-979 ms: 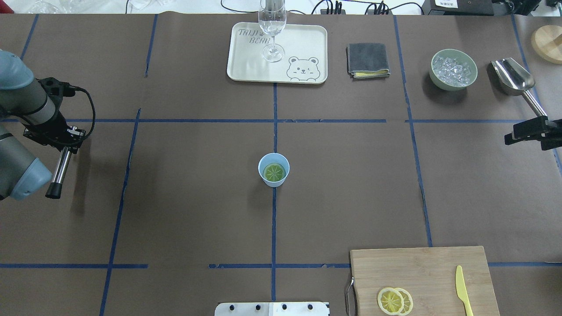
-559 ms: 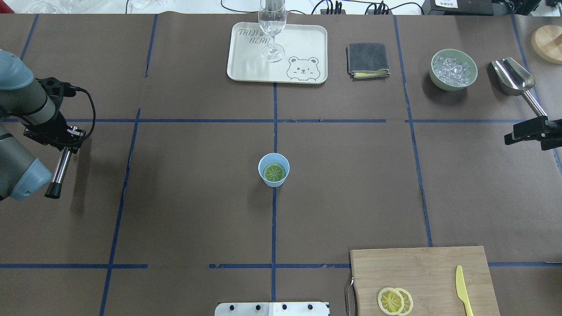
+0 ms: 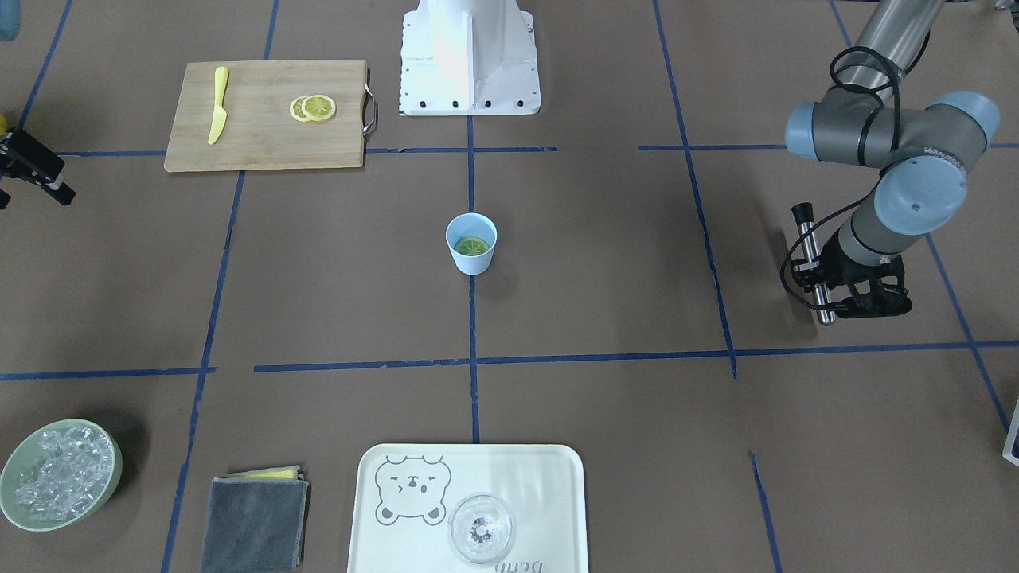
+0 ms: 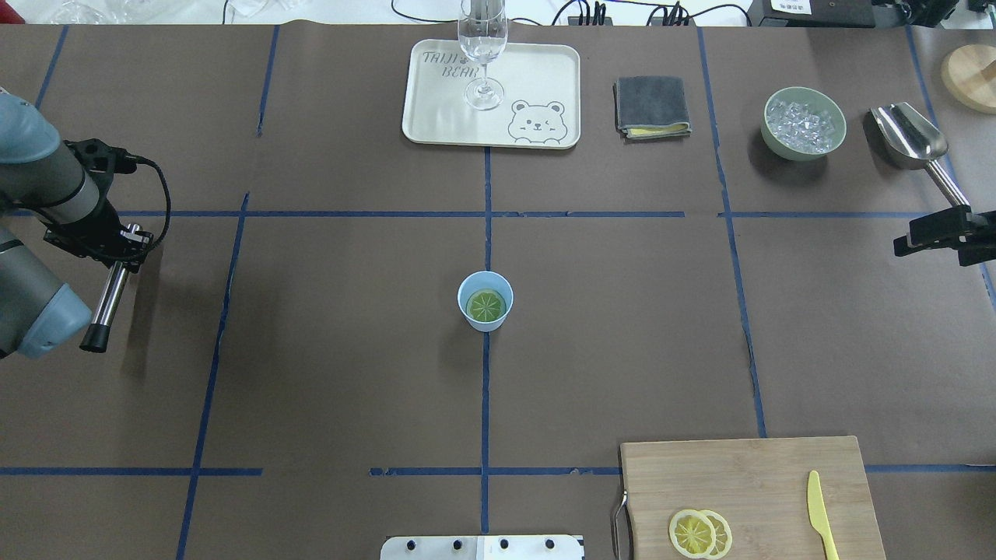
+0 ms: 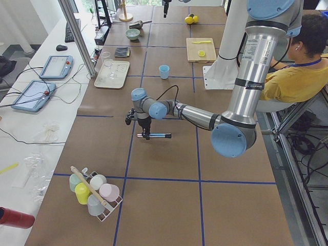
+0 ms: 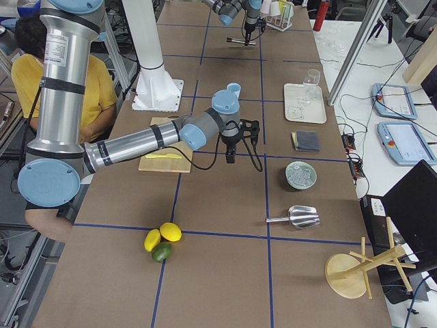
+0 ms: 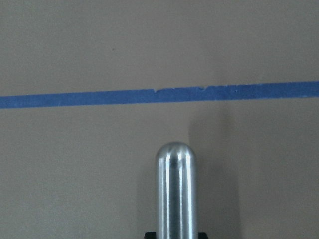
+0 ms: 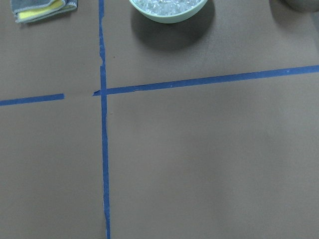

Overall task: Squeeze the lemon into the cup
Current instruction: 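Lower the muddler upright onto the table and open the left gripper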

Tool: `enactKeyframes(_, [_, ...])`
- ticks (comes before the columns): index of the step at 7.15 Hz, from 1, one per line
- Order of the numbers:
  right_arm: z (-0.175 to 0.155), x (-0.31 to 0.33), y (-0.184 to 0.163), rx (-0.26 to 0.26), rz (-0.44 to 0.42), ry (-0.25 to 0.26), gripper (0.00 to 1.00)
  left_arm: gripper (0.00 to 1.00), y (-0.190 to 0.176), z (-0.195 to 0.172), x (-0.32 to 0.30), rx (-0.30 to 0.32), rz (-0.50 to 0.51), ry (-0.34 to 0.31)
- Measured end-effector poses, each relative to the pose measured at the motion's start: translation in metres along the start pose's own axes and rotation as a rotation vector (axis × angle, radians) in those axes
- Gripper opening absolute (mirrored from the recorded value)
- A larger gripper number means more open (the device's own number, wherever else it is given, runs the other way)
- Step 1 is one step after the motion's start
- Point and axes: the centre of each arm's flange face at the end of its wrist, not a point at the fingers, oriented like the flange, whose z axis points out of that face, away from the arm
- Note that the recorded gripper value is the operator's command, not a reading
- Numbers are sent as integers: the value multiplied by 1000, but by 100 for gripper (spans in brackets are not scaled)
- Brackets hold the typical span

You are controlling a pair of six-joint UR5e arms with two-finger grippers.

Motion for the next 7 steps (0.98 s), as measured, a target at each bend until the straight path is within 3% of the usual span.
enactKeyframes(2, [0,0,0,0,1,0,100,43,2,2,0,-3,2,-1])
enactKeyframes(3, [0,1,0,-1,1,1,100,52,2,3,1,-2,4,1])
enactKeyframes(5, [0,0,0,0,1,1,100,54,2,3,1,-2,6,1])
enactKeyframes(7, [0,1,0,-1,2,1,100,100,3,1,2,2,8,3])
